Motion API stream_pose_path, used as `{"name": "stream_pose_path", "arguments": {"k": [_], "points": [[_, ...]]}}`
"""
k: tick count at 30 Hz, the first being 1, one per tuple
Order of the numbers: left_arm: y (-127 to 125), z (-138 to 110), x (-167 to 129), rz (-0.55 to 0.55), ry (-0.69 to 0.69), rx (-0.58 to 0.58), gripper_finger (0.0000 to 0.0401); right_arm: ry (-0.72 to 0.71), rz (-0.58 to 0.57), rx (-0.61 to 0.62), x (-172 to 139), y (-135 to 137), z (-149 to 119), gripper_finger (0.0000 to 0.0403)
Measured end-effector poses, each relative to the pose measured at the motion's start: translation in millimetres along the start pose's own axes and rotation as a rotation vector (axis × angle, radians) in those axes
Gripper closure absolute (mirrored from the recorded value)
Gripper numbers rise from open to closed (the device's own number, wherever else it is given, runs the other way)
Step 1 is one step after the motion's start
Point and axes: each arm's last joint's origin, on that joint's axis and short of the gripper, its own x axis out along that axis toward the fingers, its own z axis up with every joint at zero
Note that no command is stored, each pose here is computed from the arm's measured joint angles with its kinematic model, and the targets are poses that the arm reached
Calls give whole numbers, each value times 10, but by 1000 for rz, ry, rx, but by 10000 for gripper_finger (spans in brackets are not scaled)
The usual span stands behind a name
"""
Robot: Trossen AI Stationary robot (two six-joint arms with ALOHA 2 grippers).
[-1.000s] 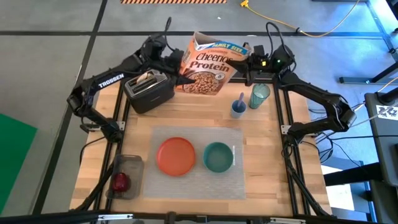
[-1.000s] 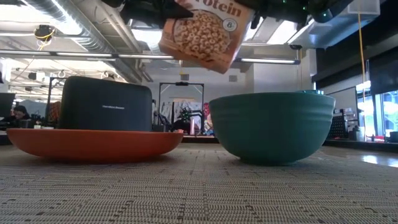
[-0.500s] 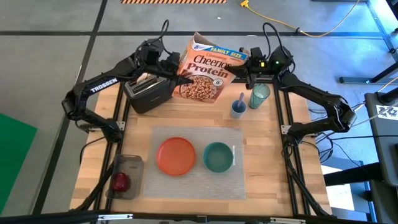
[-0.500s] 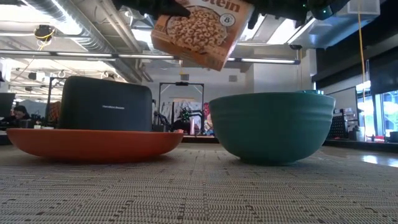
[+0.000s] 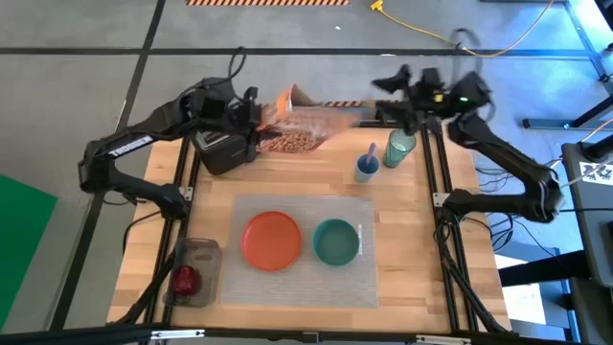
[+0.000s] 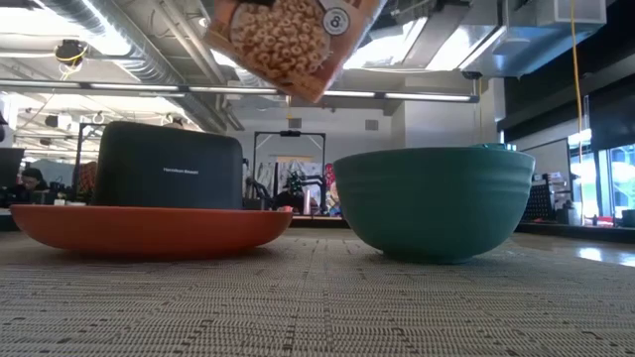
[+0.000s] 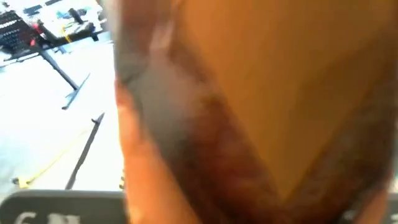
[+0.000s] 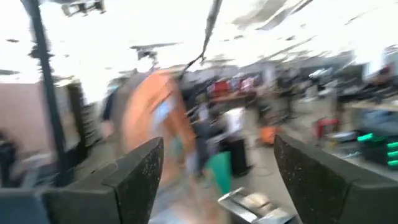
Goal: Arrange a breakfast setting
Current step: Pour the cereal from the cereal box into a green bowl
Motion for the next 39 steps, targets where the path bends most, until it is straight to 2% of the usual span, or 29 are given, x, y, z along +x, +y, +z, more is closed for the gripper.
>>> {"name": "stream_pose_path", "arguments": {"k": [2, 6, 9, 13, 15, 18, 22, 26, 30, 39], "points": [[-112, 24, -18, 1, 23, 20, 288, -17, -59, -31, -109, 67, 89, 106], [-403, 12, -25, -65, 124, 43, 288, 13, -189, -92, -290, 182, 153, 110], [-619, -27, -51, -126, 216, 98, 288, 73, -308, -57, -407, 271, 127, 114], [-821, -68, -100, -149, 311, 180, 288, 193, -417, 39, -520, 434, 15, 119], [-901, -87, -128, -160, 347, 238, 288, 262, -475, 129, -551, 519, -74, 123], [-1031, -60, -150, -209, 327, 324, 288, 379, -521, 291, -563, 644, -231, 128], [-1177, -47, -152, -223, 329, 537, 288, 548, -600, 461, -571, 801, -447, 135], [-1205, -62, -79, -141, 396, 778, 288, 644, -643, 553, -554, 963, -578, 142], [-1209, -85, 77, -107, 466, 934, 288, 651, -639, 533, -529, 1128, -609, 143], [-1258, -188, 516, -172, 570, 1078, 288, 628, -649, 495, -533, 1304, -621, 144]]}}
